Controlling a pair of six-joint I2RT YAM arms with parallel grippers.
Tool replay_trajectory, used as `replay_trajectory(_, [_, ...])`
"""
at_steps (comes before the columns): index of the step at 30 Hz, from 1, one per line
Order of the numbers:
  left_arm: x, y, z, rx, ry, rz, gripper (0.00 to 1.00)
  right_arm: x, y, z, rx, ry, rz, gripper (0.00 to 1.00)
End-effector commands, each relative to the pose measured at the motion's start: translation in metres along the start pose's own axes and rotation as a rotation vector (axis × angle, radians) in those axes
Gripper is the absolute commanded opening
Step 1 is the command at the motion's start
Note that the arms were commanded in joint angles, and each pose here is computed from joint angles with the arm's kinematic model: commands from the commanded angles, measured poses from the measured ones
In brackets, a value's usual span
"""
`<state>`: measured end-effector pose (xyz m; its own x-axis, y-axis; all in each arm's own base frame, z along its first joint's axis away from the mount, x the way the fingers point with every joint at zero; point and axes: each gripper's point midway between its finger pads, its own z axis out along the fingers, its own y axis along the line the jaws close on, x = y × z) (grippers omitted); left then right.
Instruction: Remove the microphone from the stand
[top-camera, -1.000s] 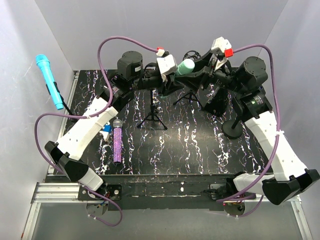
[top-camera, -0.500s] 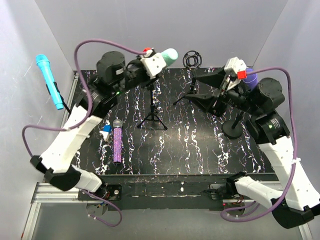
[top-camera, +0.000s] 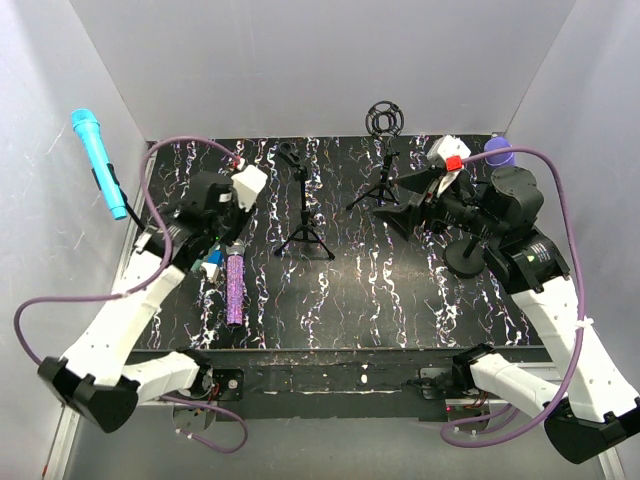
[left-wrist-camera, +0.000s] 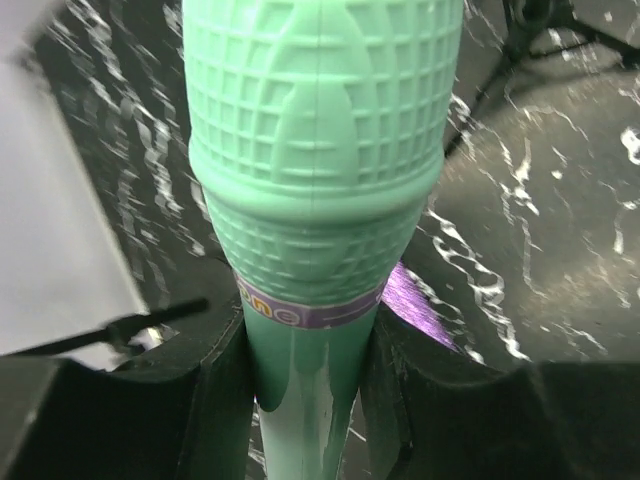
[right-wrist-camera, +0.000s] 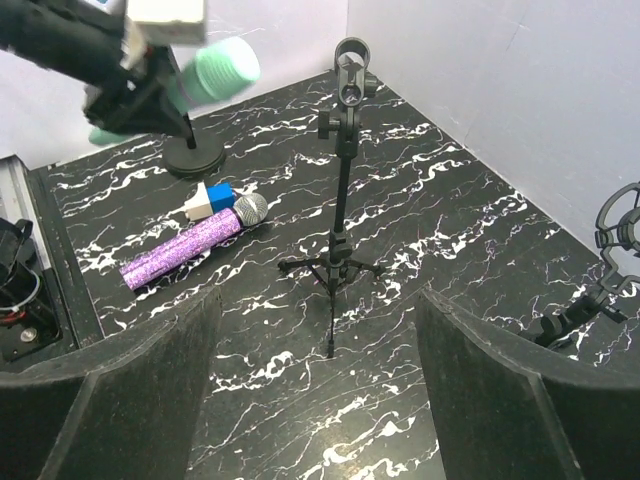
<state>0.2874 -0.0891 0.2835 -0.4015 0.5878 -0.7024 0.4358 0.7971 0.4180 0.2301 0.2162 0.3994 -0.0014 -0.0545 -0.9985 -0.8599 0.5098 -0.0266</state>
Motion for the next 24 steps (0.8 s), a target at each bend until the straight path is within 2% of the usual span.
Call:
replay_trajectory(1, [0.031,-0.028,0.015,0.070,0.131,-0.248,0.00,-0.009,0.002,-0.002,-0.012,-0.023,-0.038,0.84])
replay_trajectory(4, [0.050,-0.046,0.038,0.100,0.178,-0.326,0.00,-0.012,0.000,-0.003,-0.005,-0.025,-0.062,0.84])
replay_trajectory(8, [0.064,-0.091,0.056,0.248,0.266,-0.499,0.00,-0.012,-0.002,-0.005,0.009,-0.010,-0.073,0.84])
replay_trajectory(10, [0.072,-0.111,0.062,0.311,0.320,-0.602,0.08,-0.010,0.000,-0.006,-0.001,0.001,-0.078,0.84])
replay_trajectory(11, [0.076,-0.118,0.066,0.336,0.340,-0.645,0.09,-0.010,0.000,-0.006,-0.003,0.005,-0.077,0.84])
replay_trajectory(14, [0.090,-0.138,0.079,0.404,0.390,-0.657,0.06,-0.014,0.002,-0.004,-0.013,0.002,-0.050,0.84])
replay_trajectory(20, [0.127,-0.151,0.107,0.361,0.511,-0.666,0.03,-0.015,0.006,-0.001,-0.049,0.006,-0.042,0.84])
replay_trajectory(24, [0.150,-0.167,0.116,0.384,0.647,-0.659,0.04,-0.013,0.007,-0.002,-0.054,0.010,-0.037,0.84])
